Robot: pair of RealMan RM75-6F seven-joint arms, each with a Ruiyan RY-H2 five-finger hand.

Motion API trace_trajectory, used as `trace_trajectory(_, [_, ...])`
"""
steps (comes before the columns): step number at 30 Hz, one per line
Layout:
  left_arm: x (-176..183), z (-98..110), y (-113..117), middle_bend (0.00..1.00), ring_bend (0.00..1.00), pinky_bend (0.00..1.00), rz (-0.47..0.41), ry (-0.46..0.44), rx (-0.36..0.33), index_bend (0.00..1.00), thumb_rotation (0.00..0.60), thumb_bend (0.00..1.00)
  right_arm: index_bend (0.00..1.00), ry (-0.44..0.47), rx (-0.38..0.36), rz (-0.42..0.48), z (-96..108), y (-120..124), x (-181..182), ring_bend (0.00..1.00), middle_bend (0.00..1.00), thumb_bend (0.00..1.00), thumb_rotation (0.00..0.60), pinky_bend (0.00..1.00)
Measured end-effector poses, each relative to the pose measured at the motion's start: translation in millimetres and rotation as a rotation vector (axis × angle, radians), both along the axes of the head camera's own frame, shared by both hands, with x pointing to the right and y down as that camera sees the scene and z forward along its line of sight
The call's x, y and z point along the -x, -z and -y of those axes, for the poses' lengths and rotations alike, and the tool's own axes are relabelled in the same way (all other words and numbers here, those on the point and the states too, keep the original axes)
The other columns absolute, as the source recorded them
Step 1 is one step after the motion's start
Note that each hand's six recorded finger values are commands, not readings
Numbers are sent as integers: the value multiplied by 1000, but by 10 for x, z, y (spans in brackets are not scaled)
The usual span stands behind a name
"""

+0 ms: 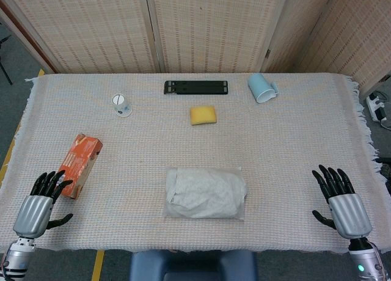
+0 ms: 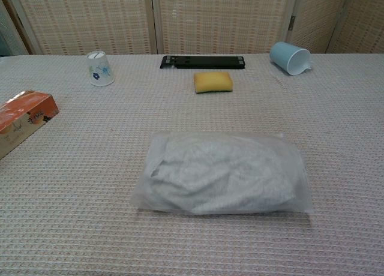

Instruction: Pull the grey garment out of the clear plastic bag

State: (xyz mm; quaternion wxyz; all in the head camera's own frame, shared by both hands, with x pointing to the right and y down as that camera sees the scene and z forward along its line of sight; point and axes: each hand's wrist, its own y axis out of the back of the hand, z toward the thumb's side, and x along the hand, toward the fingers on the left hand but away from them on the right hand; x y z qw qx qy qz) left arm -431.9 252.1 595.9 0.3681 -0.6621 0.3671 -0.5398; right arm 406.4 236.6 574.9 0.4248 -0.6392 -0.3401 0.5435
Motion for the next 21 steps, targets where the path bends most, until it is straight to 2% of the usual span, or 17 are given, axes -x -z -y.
trace_trajectory(6, [-44, -30, 0, 111, 0, 6, -9, -18, 7, 247, 600, 149, 0, 4, 1, 6, 1, 0, 10, 0, 0, 84, 600, 0])
trace_trajectory(8, [-84, -50, 0, 134, 11, 67, -27, -32, 11, 246, 600, 148, 0, 4, -4, 9, 1, 15, 11, 0, 0, 85, 600, 0])
trace_trajectory(9, [-118, -67, 1, 171, 39, 156, -44, -43, 16, 247, 600, 147, 0, 3, -9, 10, 1, 29, 6, 0, 0, 85, 600, 0])
trace_trajectory(11, [-185, -103, 1, 257, 125, 294, -78, -63, 27, 253, 600, 147, 0, -1, -15, 10, 4, 49, -6, 0, 0, 84, 600, 0])
trace_trajectory(16, [-477, -253, -23, 738, 628, 712, -204, -136, 52, 325, 600, 149, 0, -13, -27, 10, 15, 73, -24, 0, 0, 84, 600, 0])
trace_trajectory(19, [-668, -347, -126, 926, 805, 868, -249, -172, 76, 364, 600, 161, 0, -10, -24, 9, 26, 46, -1, 0, 0, 84, 600, 0])
trace_trajectory(21, [-809, -404, -194, 986, 886, 932, -271, -206, 89, 385, 600, 173, 0, -3, -20, 5, 30, 17, 22, 0, 0, 84, 600, 0])
